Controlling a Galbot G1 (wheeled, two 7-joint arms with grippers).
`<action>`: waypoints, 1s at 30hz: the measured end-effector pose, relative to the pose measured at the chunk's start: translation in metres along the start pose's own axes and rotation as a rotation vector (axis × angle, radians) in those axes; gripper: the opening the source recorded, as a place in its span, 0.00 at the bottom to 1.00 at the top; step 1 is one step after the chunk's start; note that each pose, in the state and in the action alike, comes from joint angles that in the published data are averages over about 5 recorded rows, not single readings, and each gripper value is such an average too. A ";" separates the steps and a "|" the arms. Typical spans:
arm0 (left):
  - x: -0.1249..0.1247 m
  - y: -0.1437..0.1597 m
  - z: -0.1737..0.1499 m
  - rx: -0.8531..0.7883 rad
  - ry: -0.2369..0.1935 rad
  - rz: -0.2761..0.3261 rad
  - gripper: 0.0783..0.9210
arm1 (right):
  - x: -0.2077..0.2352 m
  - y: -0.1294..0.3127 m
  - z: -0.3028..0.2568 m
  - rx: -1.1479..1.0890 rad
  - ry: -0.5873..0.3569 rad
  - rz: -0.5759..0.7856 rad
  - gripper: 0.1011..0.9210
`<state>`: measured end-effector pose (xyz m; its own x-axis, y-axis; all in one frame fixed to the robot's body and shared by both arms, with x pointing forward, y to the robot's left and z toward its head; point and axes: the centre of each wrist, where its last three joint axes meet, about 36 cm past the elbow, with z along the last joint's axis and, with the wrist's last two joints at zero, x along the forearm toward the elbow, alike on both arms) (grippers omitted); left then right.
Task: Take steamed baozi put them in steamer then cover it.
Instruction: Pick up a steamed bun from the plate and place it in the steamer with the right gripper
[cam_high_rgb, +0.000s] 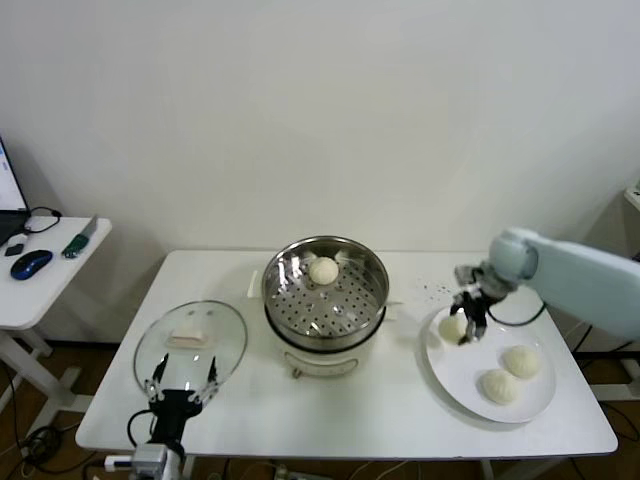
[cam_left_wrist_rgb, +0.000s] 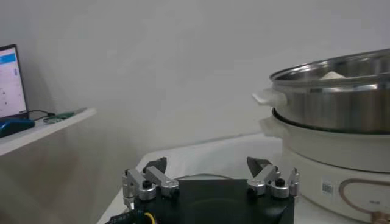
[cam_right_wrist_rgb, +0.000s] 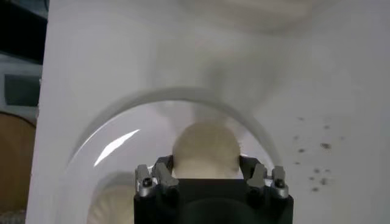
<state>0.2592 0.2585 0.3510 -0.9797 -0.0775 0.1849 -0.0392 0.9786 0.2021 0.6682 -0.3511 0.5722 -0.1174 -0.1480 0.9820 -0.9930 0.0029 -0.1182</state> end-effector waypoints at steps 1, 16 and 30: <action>0.000 0.000 0.000 0.000 -0.001 0.003 0.88 | 0.011 -0.006 -0.004 -0.001 -0.007 0.012 0.73; 0.001 -0.003 -0.003 0.003 -0.016 0.022 0.88 | 0.121 -0.060 -0.125 0.041 -0.140 0.113 0.74; 0.006 -0.009 -0.004 0.012 -0.021 0.034 0.88 | 0.076 -0.062 -0.256 0.156 -0.171 0.064 0.74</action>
<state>0.2547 0.2487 0.3546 -0.9844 -0.0406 0.1712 -0.0084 0.9828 0.1846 0.7169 -0.1096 0.6914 -0.1623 -0.3177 0.9342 -0.9679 -0.1329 -0.2134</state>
